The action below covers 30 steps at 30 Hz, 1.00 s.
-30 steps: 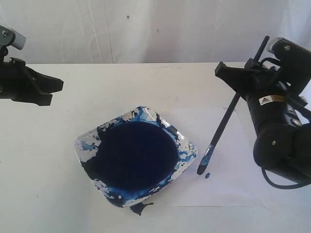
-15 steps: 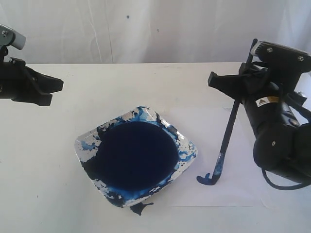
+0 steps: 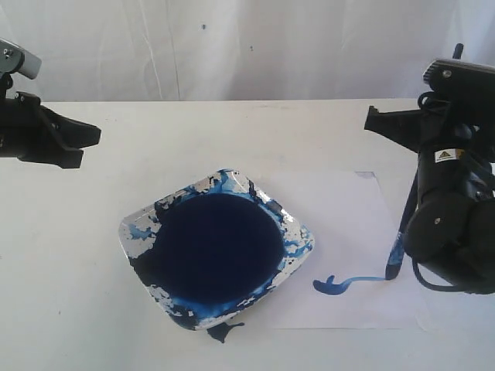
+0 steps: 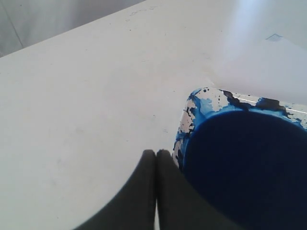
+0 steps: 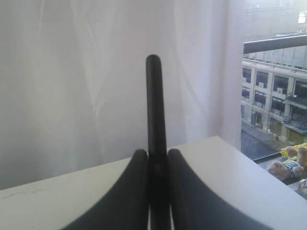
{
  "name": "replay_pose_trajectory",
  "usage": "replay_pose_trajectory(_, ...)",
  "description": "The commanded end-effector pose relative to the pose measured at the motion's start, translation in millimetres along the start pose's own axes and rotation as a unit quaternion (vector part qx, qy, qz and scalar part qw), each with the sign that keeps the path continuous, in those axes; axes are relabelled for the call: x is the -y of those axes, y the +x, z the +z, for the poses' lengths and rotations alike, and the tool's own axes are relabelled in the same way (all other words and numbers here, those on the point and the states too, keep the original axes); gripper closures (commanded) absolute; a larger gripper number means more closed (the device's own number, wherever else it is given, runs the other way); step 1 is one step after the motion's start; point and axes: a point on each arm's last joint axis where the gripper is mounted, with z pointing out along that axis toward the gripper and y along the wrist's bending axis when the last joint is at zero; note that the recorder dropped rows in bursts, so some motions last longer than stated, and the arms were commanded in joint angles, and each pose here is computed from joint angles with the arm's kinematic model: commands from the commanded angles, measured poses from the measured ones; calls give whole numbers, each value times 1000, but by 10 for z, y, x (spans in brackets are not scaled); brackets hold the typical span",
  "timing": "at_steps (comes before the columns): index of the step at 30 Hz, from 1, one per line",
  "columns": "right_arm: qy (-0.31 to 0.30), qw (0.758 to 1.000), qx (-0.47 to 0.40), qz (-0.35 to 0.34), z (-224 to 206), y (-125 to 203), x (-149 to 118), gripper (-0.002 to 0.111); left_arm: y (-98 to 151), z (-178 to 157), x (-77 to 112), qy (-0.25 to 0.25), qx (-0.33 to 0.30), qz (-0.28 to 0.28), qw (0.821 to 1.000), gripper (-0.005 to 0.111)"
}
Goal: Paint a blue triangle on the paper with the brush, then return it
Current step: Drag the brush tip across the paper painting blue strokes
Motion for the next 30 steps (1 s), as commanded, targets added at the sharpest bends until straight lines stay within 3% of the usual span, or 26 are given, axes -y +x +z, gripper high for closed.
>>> replay_pose_trajectory(1, 18, 1000, 13, -9, 5, -31, 40, 107, 13, -15, -5, -3, -2, 1, 1000, 107)
replay_pose_trajectory(9, 17, 1000, 15, 21, 2, -44, 41, 107, 13, -15, -5, -3, -2, 1, 1000, 107)
replay_pose_trajectory(12, 13, 999, 28, 42, -32, -187, 71, 107, 13, -15, -5, -3, -2, 1, 1000, 107)
replay_pose_trajectory(17, -74, 993, -2, 90, -116, -369, -5, 107, 13, -15, -5, -3, -2, 1, 1000, 107)
replay_pose_trajectory(22, -137, 983, -32, 117, -129, -299, -136, 107, 13, -15, -5, -3, -2, 1, 1000, 107)
replay_pose_trajectory(30, -138, 982, -62, 117, -67, -42, -217, 107, 12, -15, -2, -2, -2, 1, 1000, 107)
